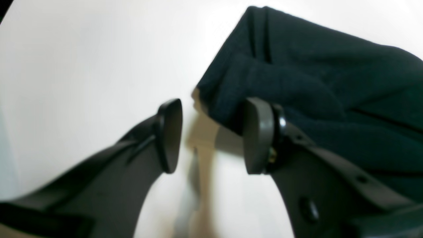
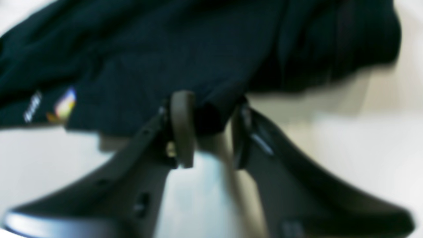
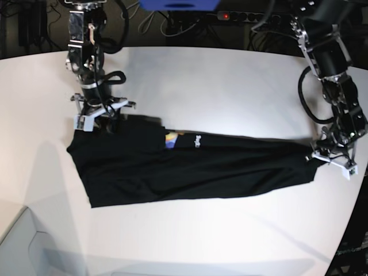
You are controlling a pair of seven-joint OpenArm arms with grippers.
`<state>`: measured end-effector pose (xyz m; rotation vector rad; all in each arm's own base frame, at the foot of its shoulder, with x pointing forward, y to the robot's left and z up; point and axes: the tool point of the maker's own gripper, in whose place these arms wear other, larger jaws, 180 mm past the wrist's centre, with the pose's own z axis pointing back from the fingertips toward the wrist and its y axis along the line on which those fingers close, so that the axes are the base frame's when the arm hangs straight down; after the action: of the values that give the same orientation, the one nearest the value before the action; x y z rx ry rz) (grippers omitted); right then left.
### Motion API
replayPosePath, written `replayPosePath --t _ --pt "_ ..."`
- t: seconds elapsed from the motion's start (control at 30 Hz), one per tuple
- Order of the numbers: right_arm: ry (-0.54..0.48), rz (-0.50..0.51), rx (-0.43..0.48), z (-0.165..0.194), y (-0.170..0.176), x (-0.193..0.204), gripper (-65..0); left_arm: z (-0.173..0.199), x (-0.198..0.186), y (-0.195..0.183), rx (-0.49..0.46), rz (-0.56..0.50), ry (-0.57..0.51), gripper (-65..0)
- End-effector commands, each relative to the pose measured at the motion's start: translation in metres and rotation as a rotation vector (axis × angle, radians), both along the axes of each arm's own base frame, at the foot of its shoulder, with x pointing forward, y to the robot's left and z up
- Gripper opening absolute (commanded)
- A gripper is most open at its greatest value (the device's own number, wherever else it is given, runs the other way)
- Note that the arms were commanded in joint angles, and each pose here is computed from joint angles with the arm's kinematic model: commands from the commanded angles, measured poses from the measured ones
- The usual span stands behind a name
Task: Layout the t-shirt on the table in an organized manner, then fold the t-shirt properly
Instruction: 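Grasp the folded shirt's corners with both grippers and pull them apart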
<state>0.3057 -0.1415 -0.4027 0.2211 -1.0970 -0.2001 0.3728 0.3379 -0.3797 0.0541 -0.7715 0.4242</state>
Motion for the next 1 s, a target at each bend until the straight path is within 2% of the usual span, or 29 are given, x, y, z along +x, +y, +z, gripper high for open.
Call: replayPosePath --t 0.0,0.07,0.1,0.27,0.4,0.53,0.73,0.97 --pt "-0.057 -0.001 -0.003 0.016 -0.002 0.008 -58.0 0.02 0.01 0.01 0.028 0.006 -0.051 -35.6" --pt "-0.077 0.0 -0.008 0.023 -0.003 0.009 -64.4 0.02 0.01 0.01 0.024 0.008 -0.049 -35.6" --pt "-0.087 0.0 -0.01 0.028 -0.003 0.008 -65.0 0.02 0.008 0.014 0.021 0.021 -0.05 -35.6" --pt "-0.17 0.007 -0.032 0.065 -0.002 -0.006 -65.0 0.032 0.001 0.033 0.009 0.094 -0.096 -35.6" --pt "-0.244 0.016 -0.05 0.102 0.0 -0.02 -65.0 0.047 -0.001 0.034 0.018 0.111 -0.147 -35.6" --pt "-0.287 0.014 -0.062 0.121 0.001 -0.041 -65.0 0.066 -0.01 0.025 0.06 0.098 -0.203 -35.6" --pt "-0.314 -0.001 -0.078 0.119 -0.005 -0.072 -65.0 0.096 -0.035 0.006 0.144 0.06 -0.275 -35.8" --pt "-0.268 0.022 -0.115 0.103 -0.015 -0.095 -65.0 0.11 -0.077 -0.011 0.109 0.032 -0.332 -36.1"
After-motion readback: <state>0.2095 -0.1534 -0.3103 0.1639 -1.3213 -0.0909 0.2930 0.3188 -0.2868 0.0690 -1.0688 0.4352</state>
